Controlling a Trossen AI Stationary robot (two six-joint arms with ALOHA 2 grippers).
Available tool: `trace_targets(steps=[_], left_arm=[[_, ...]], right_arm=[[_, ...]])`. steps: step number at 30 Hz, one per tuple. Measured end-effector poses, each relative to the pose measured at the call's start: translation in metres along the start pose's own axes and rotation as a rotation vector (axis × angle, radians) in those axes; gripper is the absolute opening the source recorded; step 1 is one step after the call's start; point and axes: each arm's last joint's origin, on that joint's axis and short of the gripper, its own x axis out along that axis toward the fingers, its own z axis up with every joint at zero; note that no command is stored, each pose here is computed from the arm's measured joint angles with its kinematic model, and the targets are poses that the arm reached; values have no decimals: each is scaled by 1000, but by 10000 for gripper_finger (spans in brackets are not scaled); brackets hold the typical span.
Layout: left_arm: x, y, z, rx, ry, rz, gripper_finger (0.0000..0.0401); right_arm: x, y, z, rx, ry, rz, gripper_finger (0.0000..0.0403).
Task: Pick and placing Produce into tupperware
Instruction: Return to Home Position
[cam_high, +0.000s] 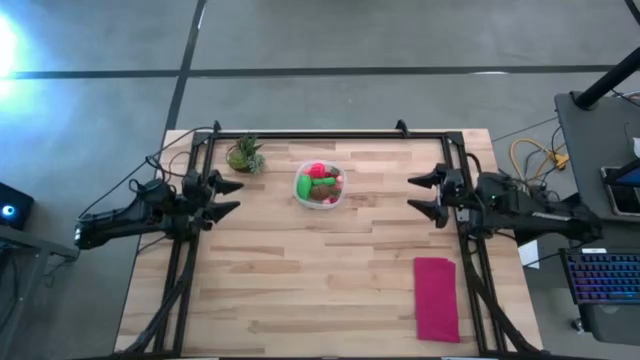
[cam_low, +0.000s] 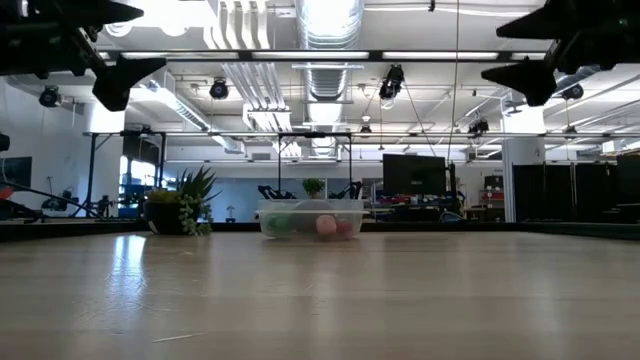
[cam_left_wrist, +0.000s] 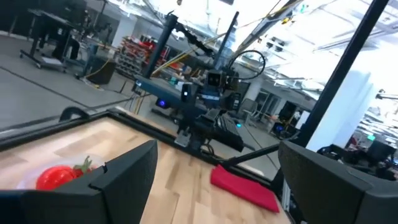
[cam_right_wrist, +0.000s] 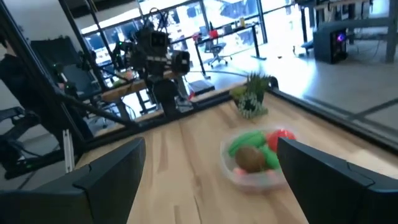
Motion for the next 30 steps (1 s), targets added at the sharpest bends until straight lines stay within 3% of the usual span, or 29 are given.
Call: trace_targets(steps=[10,15,18,24,30], left_arm=[[4,11,-23,-60,61,44,319],[5,17,-35,-62,93,63,319],[5,18,-38,-153,103,67,319],[5,12,-31,-111,97,-59,319],[5,13,-35,-86,114,-61,319]], right_arm=[[3,-10,-33,56,61,-27,354],[4,-12,-40,27,81,-33,354],[4,-13,-42,5,82,-48,354],[5,-15,-44,-5,50,-67,354],[3,-17,-47,1,28,-58,354]])
